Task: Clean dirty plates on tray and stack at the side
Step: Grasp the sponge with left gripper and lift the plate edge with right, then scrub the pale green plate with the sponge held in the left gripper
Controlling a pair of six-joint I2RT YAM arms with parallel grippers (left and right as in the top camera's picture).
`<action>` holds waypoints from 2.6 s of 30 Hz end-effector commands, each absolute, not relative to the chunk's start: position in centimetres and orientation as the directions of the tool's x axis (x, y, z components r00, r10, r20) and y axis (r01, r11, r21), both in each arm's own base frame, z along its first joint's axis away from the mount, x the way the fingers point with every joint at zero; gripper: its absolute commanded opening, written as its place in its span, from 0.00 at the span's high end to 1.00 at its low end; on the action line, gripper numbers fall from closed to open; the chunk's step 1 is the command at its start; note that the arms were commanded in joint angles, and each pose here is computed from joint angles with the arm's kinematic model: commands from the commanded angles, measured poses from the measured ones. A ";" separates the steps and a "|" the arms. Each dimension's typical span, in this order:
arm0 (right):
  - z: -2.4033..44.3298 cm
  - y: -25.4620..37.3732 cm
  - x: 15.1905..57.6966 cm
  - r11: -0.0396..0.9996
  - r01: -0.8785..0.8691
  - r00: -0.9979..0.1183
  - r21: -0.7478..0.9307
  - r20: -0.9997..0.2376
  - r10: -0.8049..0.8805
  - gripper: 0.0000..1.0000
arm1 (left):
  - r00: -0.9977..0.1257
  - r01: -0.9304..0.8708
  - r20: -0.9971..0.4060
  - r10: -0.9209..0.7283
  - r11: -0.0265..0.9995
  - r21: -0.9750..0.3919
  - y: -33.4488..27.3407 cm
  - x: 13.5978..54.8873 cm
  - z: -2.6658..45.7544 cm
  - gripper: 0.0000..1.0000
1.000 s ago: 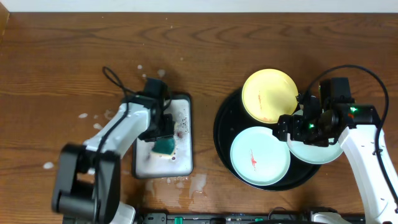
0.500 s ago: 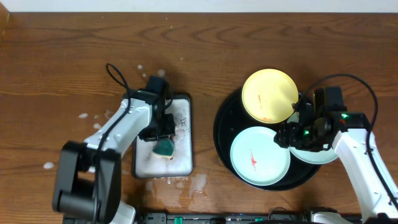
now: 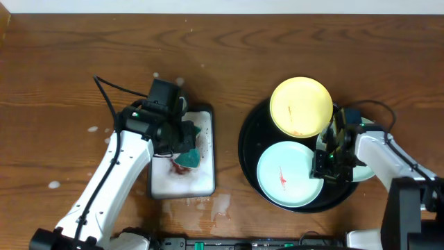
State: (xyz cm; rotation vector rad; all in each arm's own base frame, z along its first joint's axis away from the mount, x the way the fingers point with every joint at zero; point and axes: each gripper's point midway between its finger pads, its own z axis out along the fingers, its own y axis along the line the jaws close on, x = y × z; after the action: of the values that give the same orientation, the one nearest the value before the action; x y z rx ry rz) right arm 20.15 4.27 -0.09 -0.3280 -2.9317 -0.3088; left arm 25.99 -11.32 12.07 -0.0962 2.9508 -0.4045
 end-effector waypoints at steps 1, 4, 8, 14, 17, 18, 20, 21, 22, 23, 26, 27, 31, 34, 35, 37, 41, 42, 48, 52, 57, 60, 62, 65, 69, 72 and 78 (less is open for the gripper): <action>-1.5 4.4 20.1 0.950 0.258 -0.954 0.177 0.202 0.222 0.75 | -0.985 0.007 -0.165 -0.046 0.952 -0.306 -12.8 25.8 12.9 0.93; -1.7 5.4 21.6 0.937 0.251 -0.964 0.245 0.154 0.218 0.83 | -0.985 0.035 -0.172 -0.024 0.942 -0.333 -14.2 25.7 13.2 0.92; -1.6 5.7 23.5 0.926 0.250 -0.968 0.281 0.088 0.235 0.98 | -0.980 0.062 -0.199 -0.016 0.924 -0.378 -16.5 25.8 13.7 0.93; -1.5 6.0 24.5 0.903 0.305 -0.952 0.304 0.070 0.298 0.99 | -0.965 0.078 -0.257 -0.045 0.890 -0.449 -20.4 26.7 14.7 0.93; -1.5 6.0 24.7 0.890 0.341 -0.940 0.304 0.076 0.334 0.99 | -0.960 0.098 -0.278 -0.048 0.867 -0.488 -23.0 27.1 14.8 0.93; -1.5 6.0 24.8 0.890 0.340 -0.940 0.304 0.073 0.334 0.99 | -0.957 0.111 -0.286 -0.043 0.859 -0.499 -24.0 27.3 14.7 0.92; -1.6 5.9 24.8 0.896 0.329 -0.944 0.299 0.067 0.324 0.99 | -0.956 0.126 -0.291 -0.035 0.847 -0.517 -25.8 27.5 14.2 0.92; -1.6 5.8 24.8 0.905 0.305 -0.952 0.297 0.057 0.302 0.99 | -0.958 0.126 -0.285 -0.034 0.841 -0.525 -26.8 27.6 13.7 0.93; -1.6 5.7 24.9 0.915 0.278 -0.960 0.292 0.042 0.278 0.99 | -0.960 0.127 -0.280 -0.032 0.837 -0.532 -27.7 27.6 13.1 0.93; -1.7 5.5 25.0 0.923 0.263 -0.964 0.281 0.028 0.266 0.90 | -0.961 0.135 -0.276 -0.023 0.832 -0.538 -28.7 27.6 12.4 0.93; -1.7 5.1 26.1 0.943 0.191 -0.977 0.271 -0.038 0.209 0.79 | -0.958 0.170 -0.285 0.006 0.813 -0.556 -31.3 27.9 10.8 0.93; -1.7 5.1 26.4 0.947 0.176 -0.979 0.270 -0.053 0.197 0.86 | -0.958 0.177 -0.288 0.008 0.807 -0.564 -32.0 28.0 10.5 0.93; -1.7 5.1 26.7 0.949 0.157 -0.981 0.271 -0.070 0.183 0.97 | -0.965 0.160 -0.261 0.006 0.805 -0.571 -33.6 28.6 7.4 0.93; -1.7 5.0 26.7 0.950 0.158 -0.980 0.268 -0.071 0.184 0.99 | -0.982 0.121 -0.185 0.019 0.823 -0.555 -33.6 28.0 4.4 0.93; -1.7 5.0 26.7 0.950 0.158 -0.980 0.269 -0.072 0.184 0.99 | -0.987 0.113 -0.157 0.029 0.824 -0.555 -33.6 27.6 3.5 0.93; -1.7 5.0 26.8 0.950 0.158 -0.980 0.268 -0.072 0.184 0.99 | -0.995 0.084 -0.096 0.037 0.833 -0.547 -33.5 26.8 1.9 0.93; -1.7 4.8 26.7 0.954 0.161 -0.980 0.254 -0.073 0.185 0.99 | -1.000 -0.003 0.010 0.001 0.894 -0.448 -31.1 25.3 -0.8 0.93; -1.7 4.8 26.7 0.954 0.161 -0.980 0.254 -0.073 0.185 0.99 | -1.000 -0.024 0.015 -0.019 0.917 -0.398 -30.0 25.2 -1.3 0.93; -1.7 4.8 26.6 0.954 0.162 -0.980 0.253 -0.069 0.184 0.99 | -0.995 -0.050 -0.079 -0.058 0.994 -0.100 -24.7 27.2 -0.4 0.92; -1.7 4.8 26.6 0.954 0.162 -0.980 0.253 -0.068 0.184 0.99 | -0.987 -0.016 -0.159 -0.030 0.996 -0.087 -25.4 29.5 1.7 0.93; -1.8 4.8 26.6 0.954 0.162 -0.981 0.253 -0.067 0.184 0.99 | -0.987 0.029 -0.160 -0.013 0.967 -0.253 -29.5 29.9 2.5 0.93; -1.8 4.8 26.5 0.954 0.162 -0.981 0.253 -0.066 0.184 0.99 | -0.991 0.050 -0.133 0.006 0.944 -0.327 -31.8 29.1 2.0 0.92; -1.8 4.8 26.5 0.954 0.162 -0.981 0.253 -0.066 0.184 0.99 | -0.995 0.062 -0.101 0.027 0.928 -0.367 -33.4 28.3 1.2 0.93; -1.8 4.8 26.5 0.954 0.162 -0.981 0.252 -0.066 0.184 0.99 | -0.996 0.086 -0.033 0.079 0.894 -0.440 -35.9 26.3 -0.1 0.93; -1.8 4.8 26.5 0.954 0.162 -0.981 0.253 -0.066 0.184 0.99 | -0.987 0.118 0.033 0.159 0.844 -0.523 -38.8 23.6 -1.0 0.93; -1.8 4.8 26.5 0.954 0.162 -0.981 0.253 -0.066 0.184 0.99 | -0.981 0.149 0.027 0.193 0.831 -0.535 -39.8 22.5 -0.7 0.93; -1.8 4.8 26.5 0.954 0.163 -0.981 0.253 -0.064 0.184 0.99 | -0.981 0.155 0.025 0.194 0.848 -0.506 -39.2 22.6 -0.9 0.93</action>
State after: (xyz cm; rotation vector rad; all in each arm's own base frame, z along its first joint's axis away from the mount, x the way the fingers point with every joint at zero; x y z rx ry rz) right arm 27.20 6.67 -0.16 -0.2716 -3.1864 -0.5950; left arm 25.17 -39.91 1.82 0.2763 2.9647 -0.8671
